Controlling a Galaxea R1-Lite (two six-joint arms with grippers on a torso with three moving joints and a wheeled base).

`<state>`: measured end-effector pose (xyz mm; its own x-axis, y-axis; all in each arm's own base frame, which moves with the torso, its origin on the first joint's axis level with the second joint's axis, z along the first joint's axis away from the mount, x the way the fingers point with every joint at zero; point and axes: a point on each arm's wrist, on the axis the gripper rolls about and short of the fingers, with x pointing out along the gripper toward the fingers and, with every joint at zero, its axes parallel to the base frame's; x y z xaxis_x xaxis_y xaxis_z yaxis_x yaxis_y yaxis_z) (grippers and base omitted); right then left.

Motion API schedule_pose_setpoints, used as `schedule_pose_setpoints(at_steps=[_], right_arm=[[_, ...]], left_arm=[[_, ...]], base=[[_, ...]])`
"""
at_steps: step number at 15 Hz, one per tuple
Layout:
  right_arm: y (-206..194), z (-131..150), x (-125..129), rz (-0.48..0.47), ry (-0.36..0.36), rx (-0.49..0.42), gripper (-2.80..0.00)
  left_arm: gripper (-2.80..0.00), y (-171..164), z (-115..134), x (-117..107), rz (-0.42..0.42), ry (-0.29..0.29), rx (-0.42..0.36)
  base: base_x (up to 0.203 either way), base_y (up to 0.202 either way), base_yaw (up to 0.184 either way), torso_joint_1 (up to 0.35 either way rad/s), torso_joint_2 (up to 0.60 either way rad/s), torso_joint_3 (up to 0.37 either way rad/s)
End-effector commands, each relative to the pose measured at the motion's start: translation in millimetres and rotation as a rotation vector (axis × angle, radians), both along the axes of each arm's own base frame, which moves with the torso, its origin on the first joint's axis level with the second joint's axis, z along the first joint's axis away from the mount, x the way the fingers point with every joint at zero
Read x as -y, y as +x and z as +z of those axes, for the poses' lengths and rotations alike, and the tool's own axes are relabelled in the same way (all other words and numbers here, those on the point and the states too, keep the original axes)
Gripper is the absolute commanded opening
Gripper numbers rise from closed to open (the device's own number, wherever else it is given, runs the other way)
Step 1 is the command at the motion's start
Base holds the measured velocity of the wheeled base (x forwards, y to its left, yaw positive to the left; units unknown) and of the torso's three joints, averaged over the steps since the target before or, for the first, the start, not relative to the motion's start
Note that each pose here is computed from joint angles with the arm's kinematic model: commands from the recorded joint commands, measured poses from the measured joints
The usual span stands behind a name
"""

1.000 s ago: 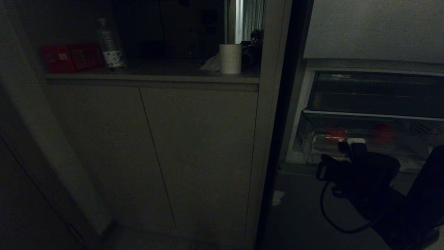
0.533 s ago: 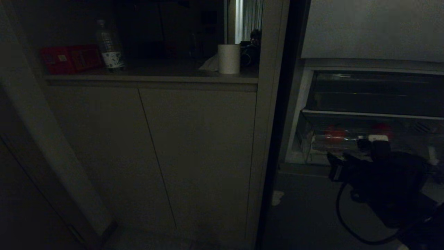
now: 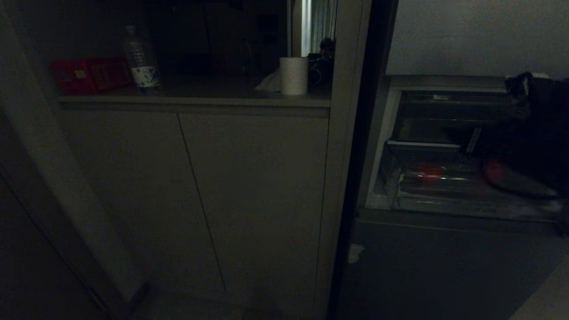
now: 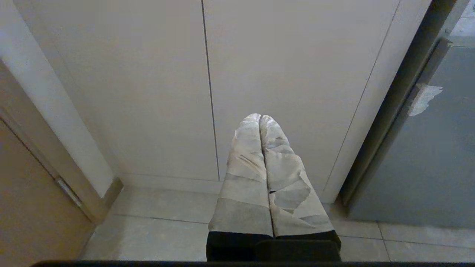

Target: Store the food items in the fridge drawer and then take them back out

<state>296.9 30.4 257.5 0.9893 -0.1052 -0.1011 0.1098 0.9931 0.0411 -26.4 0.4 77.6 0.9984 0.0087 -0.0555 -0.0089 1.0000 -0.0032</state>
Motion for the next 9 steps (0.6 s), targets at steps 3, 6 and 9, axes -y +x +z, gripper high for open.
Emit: schedule_pose_setpoints(at_steps=[3, 6, 9], right_arm=[[62.6, -22.0, 10.9, -0.039, -0.011, -0.287, 0.0], [81.1, -36.0, 12.9, -0.049, -0.007, -0.324, 0.0], [95.4, -36.1, 20.0, -0.072, 0.019, -0.301, 0.0]], left_arm=[[-2.8, 0.0, 0.0, 0.0, 0.001, -0.001, -0.001], [-2.8, 0.0, 0.0, 0.0, 0.001, -0.001, -0.001], [-2.8, 0.0, 0.0, 0.0, 0.001, -0.001, -0.001]], base=[[0.0, 0.0, 0.0, 0.0, 0.0, 0.0], [0.0, 0.0, 0.0, 0.0, 0.0, 0.0], [0.0, 0.0, 0.0, 0.0, 0.0, 0.0]])
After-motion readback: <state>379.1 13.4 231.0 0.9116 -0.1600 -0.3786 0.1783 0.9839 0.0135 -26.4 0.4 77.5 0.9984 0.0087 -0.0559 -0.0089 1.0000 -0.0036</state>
